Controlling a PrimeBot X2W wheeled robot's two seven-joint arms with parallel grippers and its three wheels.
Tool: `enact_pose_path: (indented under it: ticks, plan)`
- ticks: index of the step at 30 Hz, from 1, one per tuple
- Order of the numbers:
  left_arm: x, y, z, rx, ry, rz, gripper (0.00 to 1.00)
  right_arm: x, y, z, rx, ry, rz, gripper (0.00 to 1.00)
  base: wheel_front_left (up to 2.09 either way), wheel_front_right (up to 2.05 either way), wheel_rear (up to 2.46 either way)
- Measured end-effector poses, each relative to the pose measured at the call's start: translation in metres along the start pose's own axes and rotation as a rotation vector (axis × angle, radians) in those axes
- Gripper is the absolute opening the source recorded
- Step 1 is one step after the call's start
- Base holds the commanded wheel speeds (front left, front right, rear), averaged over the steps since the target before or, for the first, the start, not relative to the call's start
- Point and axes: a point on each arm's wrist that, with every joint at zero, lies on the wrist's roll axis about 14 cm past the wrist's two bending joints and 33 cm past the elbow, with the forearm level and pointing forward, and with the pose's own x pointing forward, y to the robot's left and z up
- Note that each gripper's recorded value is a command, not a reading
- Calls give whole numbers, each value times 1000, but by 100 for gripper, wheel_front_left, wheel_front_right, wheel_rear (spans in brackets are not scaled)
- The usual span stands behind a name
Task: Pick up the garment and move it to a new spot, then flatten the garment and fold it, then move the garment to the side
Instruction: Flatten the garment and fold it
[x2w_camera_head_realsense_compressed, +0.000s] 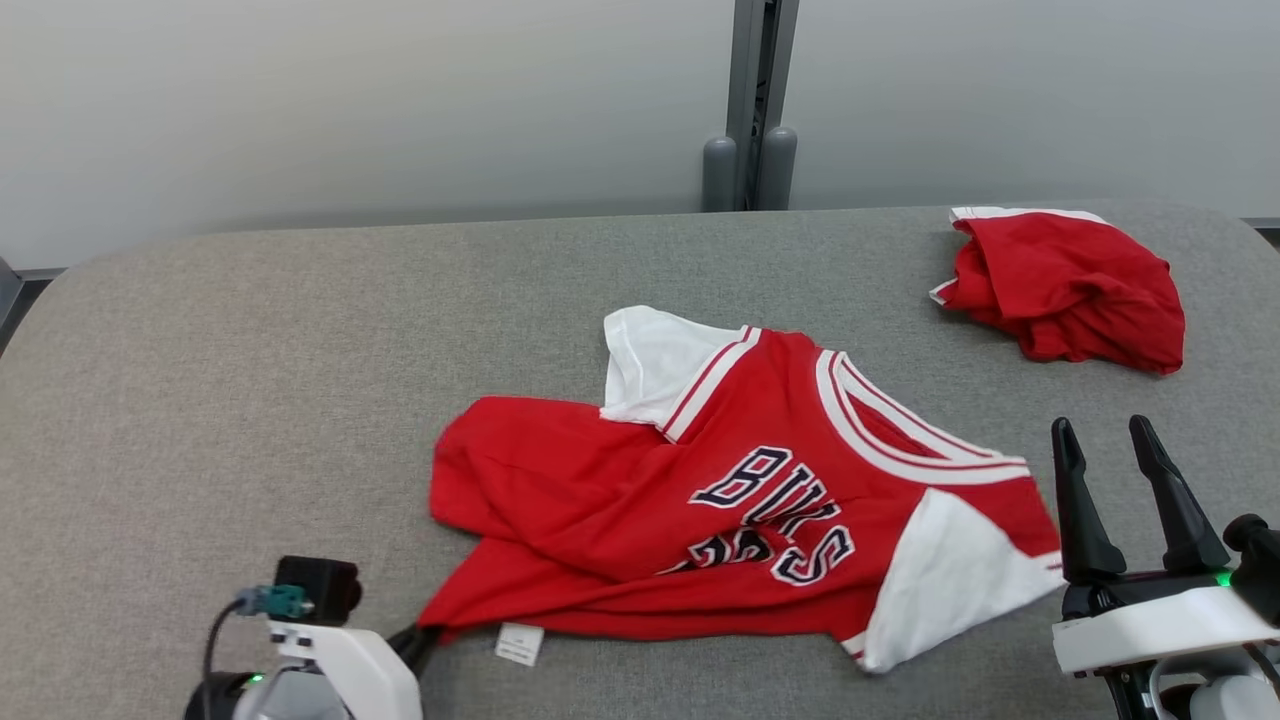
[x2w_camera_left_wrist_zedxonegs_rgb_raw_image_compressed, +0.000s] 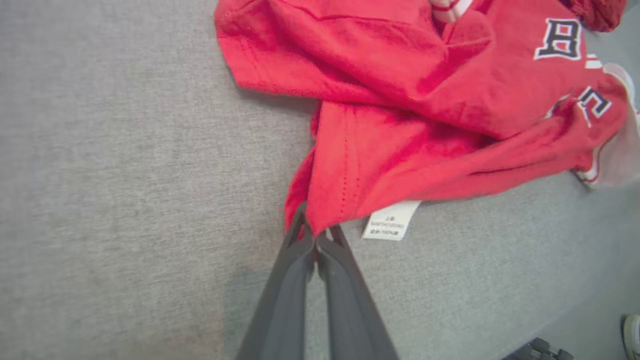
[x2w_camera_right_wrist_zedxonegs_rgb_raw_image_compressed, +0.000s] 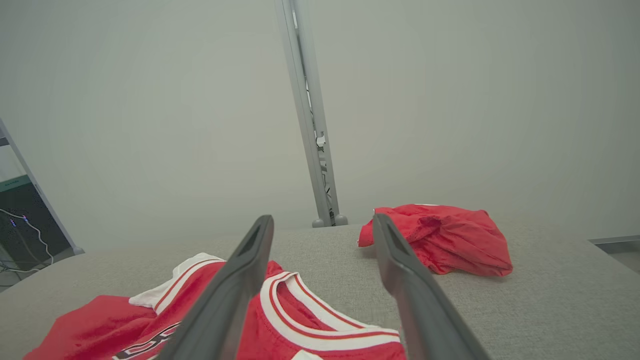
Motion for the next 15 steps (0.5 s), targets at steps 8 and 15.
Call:
enact_pose_path:
  ticks: [8,15]
  plan:
    - [-10,39,-2,-18,37,126,0,-2,-6,-1,-1,4,-19,100,0,0,0]
    - [-12,29,-22,-59,137,85,0,-6,-13,0,-4,4,-40,100,0,0,0]
